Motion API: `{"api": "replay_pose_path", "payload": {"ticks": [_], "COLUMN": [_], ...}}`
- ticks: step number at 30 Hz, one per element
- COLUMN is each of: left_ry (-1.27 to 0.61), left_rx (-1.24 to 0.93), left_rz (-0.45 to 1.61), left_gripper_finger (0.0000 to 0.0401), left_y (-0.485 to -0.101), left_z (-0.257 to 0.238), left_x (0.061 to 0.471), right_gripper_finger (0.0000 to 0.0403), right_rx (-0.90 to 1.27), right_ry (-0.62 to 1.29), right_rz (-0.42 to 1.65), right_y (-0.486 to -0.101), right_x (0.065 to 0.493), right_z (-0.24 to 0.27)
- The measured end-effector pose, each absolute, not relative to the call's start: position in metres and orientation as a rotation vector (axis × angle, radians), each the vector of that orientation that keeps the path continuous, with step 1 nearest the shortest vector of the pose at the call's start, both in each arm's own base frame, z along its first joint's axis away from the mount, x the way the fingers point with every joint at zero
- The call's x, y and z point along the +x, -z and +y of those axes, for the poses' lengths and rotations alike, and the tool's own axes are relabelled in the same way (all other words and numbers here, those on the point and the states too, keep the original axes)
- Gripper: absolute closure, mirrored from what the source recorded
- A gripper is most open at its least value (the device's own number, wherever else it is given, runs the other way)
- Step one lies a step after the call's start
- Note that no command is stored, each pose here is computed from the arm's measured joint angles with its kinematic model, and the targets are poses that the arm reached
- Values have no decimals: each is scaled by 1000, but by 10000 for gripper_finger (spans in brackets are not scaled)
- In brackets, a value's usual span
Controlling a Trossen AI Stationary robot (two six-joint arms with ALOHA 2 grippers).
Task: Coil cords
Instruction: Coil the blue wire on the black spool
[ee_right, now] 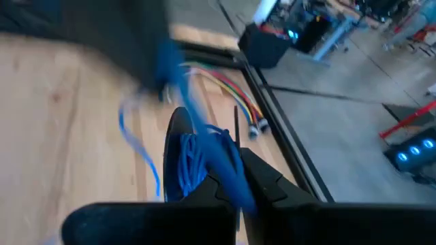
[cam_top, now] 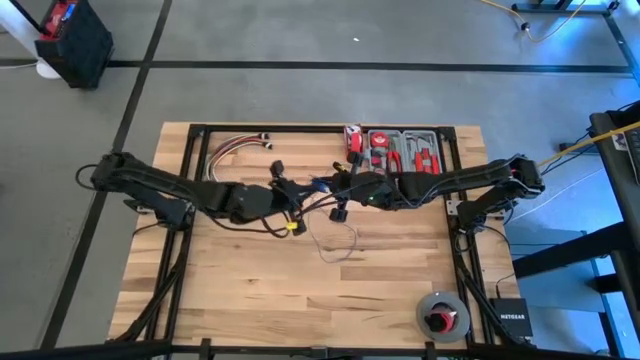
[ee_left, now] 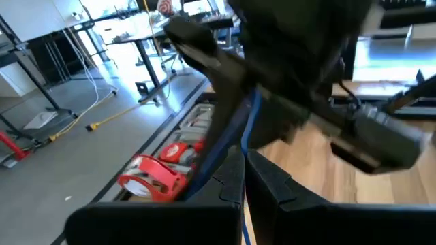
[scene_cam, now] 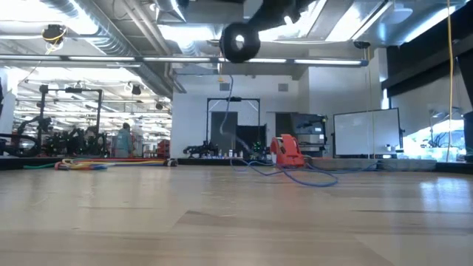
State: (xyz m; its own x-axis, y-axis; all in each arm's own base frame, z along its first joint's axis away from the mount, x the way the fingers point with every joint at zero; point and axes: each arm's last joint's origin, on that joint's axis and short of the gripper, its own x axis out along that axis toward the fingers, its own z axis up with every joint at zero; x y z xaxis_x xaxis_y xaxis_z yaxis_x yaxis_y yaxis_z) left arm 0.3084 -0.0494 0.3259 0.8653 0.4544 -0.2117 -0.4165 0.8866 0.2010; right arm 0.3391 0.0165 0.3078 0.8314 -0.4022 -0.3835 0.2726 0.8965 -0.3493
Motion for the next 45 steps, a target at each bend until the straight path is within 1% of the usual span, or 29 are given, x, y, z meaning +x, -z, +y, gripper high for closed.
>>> {"api": "replay_pose_path", "payload": {"ticks": [3, 9, 13, 21, 26, 30, 36, 45], "left_ry": [-454, -433, -416, -433, -443, -455, -474, -473], "left_rx": [164, 183, 186, 185, 197, 220, 256, 270], "left_rz": [298, 348, 349, 356, 391, 451, 487, 517], "left_gripper_finger": [401, 401, 401, 401, 401, 401, 401, 401], "left_y": [-313, -295, -294, -292, -282, -267, -246, -236], "left_z": [-52, -62, -68, -63, -60, -58, -56, -55], "left_x": [318, 327, 327, 329, 334, 342, 355, 359], "right_gripper_finger": [400, 400, 400, 400, 400, 400, 400, 400], "right_rx": [-271, -268, -276, -244, -218, -203, -200, -187], "right_ry": [337, 338, 341, 305, 252, 245, 226, 234], "right_rz": [417, 402, 392, 280, 201, 132, 105, 18], "right_y": [-312, -314, -319, -343, -354, -369, -384, -413], "right_x": [341, 342, 337, 325, 322, 312, 292, 258], "right_z": [17, 15, 15, 16, 17, 17, 16, 13]}}
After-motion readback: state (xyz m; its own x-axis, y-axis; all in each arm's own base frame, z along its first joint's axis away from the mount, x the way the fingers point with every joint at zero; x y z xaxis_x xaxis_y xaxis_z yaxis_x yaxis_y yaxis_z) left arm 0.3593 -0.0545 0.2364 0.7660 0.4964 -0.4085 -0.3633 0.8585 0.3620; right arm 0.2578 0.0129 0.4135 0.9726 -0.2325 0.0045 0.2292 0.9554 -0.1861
